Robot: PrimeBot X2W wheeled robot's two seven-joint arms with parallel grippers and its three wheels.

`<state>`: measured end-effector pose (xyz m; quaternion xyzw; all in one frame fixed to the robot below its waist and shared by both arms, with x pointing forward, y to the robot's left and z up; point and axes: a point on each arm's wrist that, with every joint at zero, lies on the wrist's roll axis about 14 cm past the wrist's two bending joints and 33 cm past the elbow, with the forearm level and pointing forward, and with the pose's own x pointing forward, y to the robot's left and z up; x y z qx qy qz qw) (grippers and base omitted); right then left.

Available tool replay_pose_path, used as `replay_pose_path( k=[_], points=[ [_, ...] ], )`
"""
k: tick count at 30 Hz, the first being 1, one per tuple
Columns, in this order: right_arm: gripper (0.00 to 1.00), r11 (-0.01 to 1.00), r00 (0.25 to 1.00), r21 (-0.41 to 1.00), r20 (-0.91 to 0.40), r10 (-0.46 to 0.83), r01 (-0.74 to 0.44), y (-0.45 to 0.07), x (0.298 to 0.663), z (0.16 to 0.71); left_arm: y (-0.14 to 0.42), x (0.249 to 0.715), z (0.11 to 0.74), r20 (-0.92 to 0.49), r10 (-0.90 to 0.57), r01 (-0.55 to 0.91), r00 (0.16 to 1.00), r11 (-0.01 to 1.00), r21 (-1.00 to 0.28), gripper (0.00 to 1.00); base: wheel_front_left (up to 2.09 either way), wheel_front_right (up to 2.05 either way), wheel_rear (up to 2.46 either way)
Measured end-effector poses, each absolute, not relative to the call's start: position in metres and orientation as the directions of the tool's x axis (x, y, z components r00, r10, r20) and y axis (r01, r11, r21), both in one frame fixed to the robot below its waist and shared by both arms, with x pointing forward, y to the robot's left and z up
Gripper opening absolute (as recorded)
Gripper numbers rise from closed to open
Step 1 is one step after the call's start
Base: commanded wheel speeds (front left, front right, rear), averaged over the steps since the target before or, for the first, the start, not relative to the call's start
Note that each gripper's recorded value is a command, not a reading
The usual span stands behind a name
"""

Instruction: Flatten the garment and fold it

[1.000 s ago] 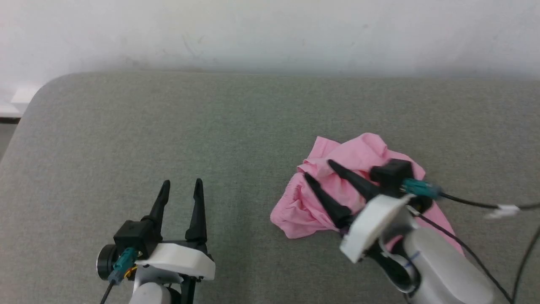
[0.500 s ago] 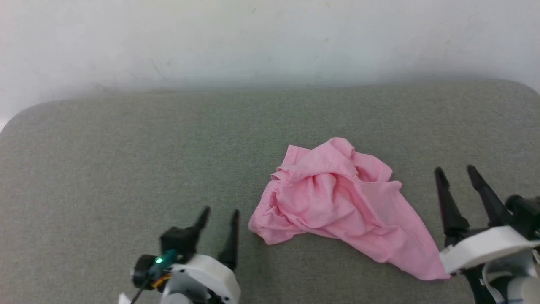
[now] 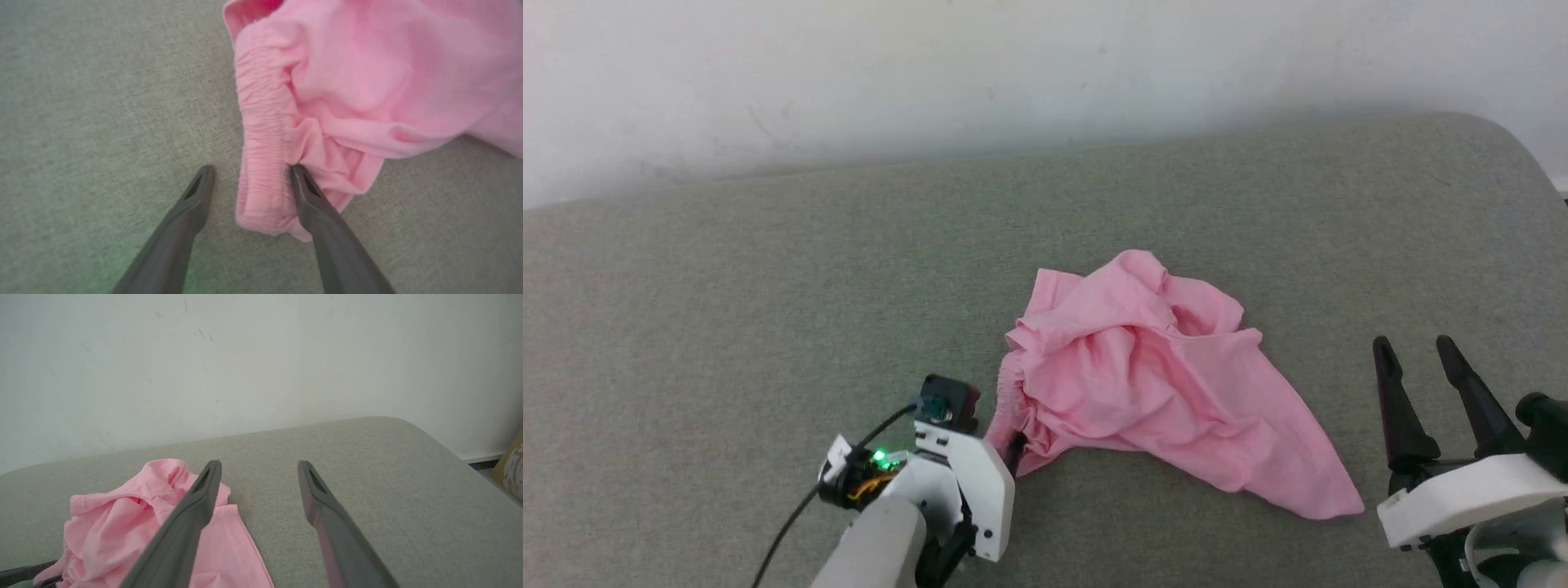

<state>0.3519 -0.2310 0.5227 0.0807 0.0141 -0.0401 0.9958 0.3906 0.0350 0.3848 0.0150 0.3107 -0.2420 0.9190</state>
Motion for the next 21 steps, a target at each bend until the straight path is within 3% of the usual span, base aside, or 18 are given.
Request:
replay_pose_path(
  k=[1, 2, 3, 4, 10, 16, 21],
  points=[
    [1.0, 0.983, 0.996, 0.16, -0.041, -0.084, 0.089, -0.233, 0.351, 0.521, 0.033, 0.391, 0.383, -0.598, -0.441, 0.468, 0.67, 0.875, -0.121, 0.57, 0.0, 0.0, 0.0],
    [1.0, 0.982, 0.995, 0.16, -0.044, -0.091, 0.097, -0.235, 0.349, 0.52, 0.032, 0.392, 0.383, -0.604, -0.445, 0.477, 0.661, 0.871, -0.12, 0.37, 0.0, 0.0, 0.0],
    [1.0, 0.982, 0.994, 0.159, -0.046, -0.097, 0.103, -0.237, 0.348, 0.52, 0.032, 0.392, 0.383, -0.611, -0.449, 0.484, 0.653, 0.867, -0.12, 0.37, 0.0, 0.0, 0.0],
    [1.0, 0.981, 0.993, 0.159, -0.049, -0.105, 0.111, -0.239, 0.347, 0.519, 0.032, 0.391, 0.382, -0.62, -0.45, 0.49, 0.643, 0.863, -0.118, 0.0, 0.0, 0.0, 0.0],
    [1.0, 0.979, 0.99, 0.155, -0.065, -0.123, 0.131, -0.246, 0.344, 0.516, 0.045, 0.392, 0.393, -0.587, -0.445, 0.478, 0.676, 0.871, -0.109, 0.0, 0.0, 0.0, 0.0],
    [1.0, 0.979, 0.99, 0.165, -0.094, -0.109, 0.123, -0.242, 0.342, 0.51, 0.107, 0.384, 0.404, -0.55, -0.299, 0.312, 0.779, 0.947, -0.074, 0.0, 0.0, 0.0, 0.0],
    [1.0, 0.979, 0.989, 0.167, -0.11, -0.095, 0.113, -0.238, 0.34, 0.507, 0.156, 0.351, 0.402, -0.586, -0.159, 0.148, 0.795, 0.987, -0.068, 0.0, 0.0, 0.0, 0.0]
  ],
)
